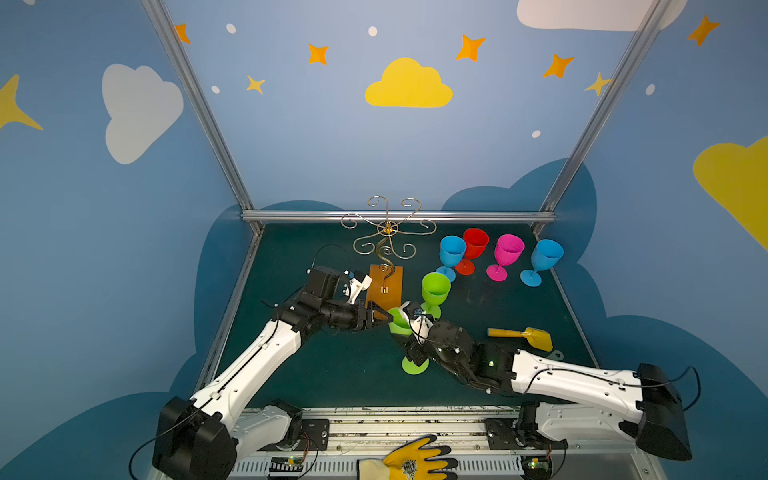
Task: Take the wine glass off the wine glass rack
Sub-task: 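Close the left gripper on the glass bowl beside the right gripper, then open the right gripper and withdraw while the left pulls the glass away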
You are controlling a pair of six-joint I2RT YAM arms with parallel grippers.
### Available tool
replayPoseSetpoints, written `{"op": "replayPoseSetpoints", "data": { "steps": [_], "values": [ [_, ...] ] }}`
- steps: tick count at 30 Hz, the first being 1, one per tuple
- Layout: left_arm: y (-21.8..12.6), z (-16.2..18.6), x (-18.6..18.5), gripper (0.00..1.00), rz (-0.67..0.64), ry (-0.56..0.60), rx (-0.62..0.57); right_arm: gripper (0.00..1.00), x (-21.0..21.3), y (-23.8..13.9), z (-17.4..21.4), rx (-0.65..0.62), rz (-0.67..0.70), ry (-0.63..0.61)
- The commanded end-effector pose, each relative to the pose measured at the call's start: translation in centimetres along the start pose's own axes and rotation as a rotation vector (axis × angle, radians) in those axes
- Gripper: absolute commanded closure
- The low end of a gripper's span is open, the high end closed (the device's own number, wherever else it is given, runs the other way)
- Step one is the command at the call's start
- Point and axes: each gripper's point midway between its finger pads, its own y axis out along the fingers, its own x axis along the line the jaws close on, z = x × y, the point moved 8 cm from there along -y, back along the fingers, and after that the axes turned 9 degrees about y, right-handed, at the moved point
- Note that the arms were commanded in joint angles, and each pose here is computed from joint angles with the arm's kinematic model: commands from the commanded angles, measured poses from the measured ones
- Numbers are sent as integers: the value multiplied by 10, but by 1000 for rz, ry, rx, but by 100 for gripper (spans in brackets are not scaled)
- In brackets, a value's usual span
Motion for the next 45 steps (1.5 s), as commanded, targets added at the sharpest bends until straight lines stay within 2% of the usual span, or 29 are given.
{"op": "replayPoseSetpoints", "data": {
  "steps": [1, 7, 17, 20, 25, 33, 36, 39, 45],
  "values": [
    [-4, -6, -6, 30, -11, 43, -10, 59, 10, -1, -7, -29, -36, -42],
    [-2, -8, -8, 32, -5, 39, -11, 60, 16, 2, -3, -23, -25, -97],
    [13, 18, 3, 42, -19, -1, 96, 60, 23, 5, -4, -55, -8, -130],
    [12, 20, 3, 51, -24, 2, 99, 60, 26, 6, -3, -55, -14, -140],
    [13, 19, 2, 74, -17, 1, 95, 58, 29, 8, -1, -48, -21, -151],
    [8, 19, -4, 96, -6, 13, 80, 53, 29, 7, 3, -42, -25, -131],
    [5, 19, -7, 97, 4, 13, 75, 52, 29, 7, 4, -39, -26, -125],
    [3, 19, -9, 97, 8, 15, 68, 48, 29, 9, 6, -34, -23, -122],
    [-10, 21, -5, 97, -72, 24, 19, 23, 30, 9, 10, -8, -38, -108]
  ]
}}
